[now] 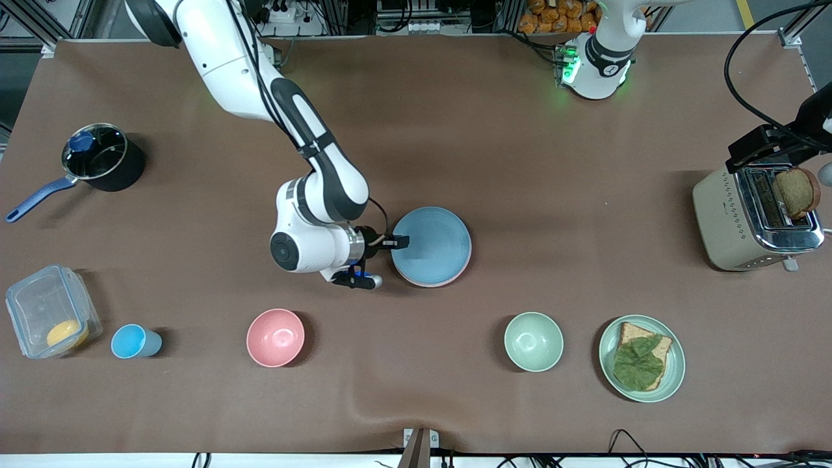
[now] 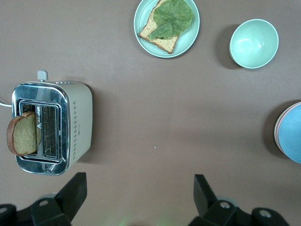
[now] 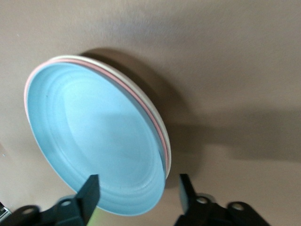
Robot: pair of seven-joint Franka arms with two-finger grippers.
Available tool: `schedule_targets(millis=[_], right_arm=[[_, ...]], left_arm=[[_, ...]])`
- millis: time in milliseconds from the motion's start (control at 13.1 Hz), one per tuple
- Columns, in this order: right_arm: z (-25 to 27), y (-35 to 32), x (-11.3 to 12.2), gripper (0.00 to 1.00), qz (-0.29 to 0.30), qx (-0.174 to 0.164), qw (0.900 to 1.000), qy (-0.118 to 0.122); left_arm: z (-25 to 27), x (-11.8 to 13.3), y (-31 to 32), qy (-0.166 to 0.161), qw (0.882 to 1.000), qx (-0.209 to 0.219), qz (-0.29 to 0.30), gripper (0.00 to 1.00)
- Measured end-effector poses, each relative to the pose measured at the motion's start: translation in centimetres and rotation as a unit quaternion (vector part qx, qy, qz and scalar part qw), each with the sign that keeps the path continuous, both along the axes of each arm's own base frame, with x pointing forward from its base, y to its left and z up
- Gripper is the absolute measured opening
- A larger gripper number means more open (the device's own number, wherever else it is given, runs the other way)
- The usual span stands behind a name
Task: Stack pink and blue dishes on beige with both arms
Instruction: 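Open the right gripper and draw it back from the blue plate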
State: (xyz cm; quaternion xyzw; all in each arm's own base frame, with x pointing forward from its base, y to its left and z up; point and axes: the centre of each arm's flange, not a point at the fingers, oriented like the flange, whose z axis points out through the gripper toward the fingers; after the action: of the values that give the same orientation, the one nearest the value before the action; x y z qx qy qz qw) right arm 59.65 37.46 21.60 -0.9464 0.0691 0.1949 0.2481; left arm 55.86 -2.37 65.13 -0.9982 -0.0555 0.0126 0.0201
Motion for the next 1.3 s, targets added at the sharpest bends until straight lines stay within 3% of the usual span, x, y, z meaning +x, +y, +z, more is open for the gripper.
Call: schedule_targets(millis=[153,459,536,918,1071,1301], right_arm=[[1.6,-4.2,2.2,1.00,0.009,-0.011,1.000,0.021],[7.3,-20.4,6.8,1.00,0.016,-0.083,0.993,0.080],[8.5,-25.0,7.5,1.00,0.013,-0.095,0.992,0.084],[12.8,-39.1,8.2,1.00,0.061,-0.146,0.987,0.034],[15.1,-41.8,8.0,1.00,0.071,-0.156,0.985,0.012],[21.2,-41.7,7.3,1.00,0.091,-0.206,0.974,-0.023]], left_arm=[[0.0,0.0,0.1,0.000,1.000,0.000,0.001,1.00],[0.0,0.0,0.3,0.000,1.000,0.000,0.003,1.00],[0.0,0.0,0.3,0.000,1.000,0.000,0.003,1.00],[0.2,0.0,0.3,-0.002,1.000,0.000,0.003,1.00],[0.3,-0.1,0.3,-0.003,1.000,0.000,0.002,1.00],[0.5,-0.2,0.3,-0.005,1.000,0.000,0.000,1.00]])
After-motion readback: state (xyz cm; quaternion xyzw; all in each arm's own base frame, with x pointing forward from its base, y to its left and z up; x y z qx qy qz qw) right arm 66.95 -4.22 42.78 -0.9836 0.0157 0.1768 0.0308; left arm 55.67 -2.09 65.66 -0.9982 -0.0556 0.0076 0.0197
